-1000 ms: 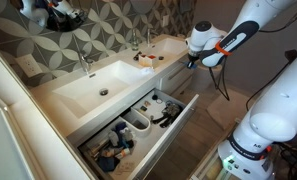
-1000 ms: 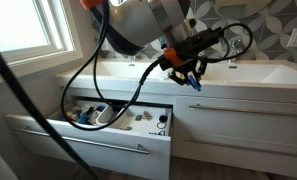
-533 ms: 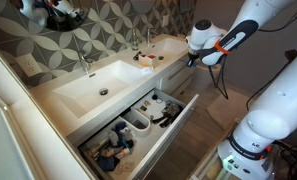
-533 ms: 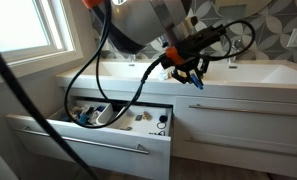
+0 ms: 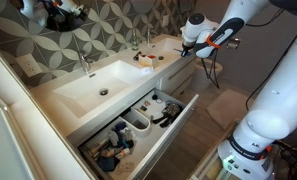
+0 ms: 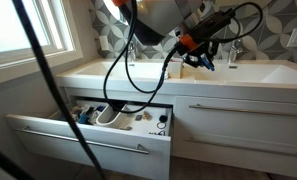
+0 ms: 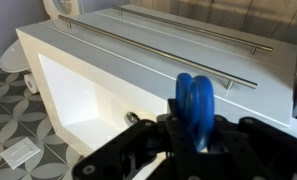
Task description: Take the scissors out of the drawer and place it on the counter
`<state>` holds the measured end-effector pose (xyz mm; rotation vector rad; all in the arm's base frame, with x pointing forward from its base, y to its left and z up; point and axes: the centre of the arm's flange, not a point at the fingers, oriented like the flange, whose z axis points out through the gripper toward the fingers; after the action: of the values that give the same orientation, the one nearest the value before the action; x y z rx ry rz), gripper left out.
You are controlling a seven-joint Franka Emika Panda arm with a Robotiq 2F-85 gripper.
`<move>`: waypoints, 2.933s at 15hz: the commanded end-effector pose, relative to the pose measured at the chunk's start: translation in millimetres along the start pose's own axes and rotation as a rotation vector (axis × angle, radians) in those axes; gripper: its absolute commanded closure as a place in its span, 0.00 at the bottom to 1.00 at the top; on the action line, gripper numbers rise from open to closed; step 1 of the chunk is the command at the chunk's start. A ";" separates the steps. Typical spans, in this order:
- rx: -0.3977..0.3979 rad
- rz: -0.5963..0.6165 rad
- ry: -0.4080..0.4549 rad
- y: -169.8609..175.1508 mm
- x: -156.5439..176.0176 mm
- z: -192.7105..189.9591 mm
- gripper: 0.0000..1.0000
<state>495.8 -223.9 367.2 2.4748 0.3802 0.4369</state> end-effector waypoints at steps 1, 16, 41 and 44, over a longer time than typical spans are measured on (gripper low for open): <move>-0.033 -0.023 0.046 10.8 40.4 23.5 0.96; 0.054 -0.122 0.081 -57.4 112.3 86.3 0.96; 0.192 -0.230 0.077 -60.7 111.3 88.1 0.35; 0.222 -0.251 0.059 -60.3 110.8 83.3 0.22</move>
<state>622.3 -176.4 282.5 2.5443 0.7546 0.4326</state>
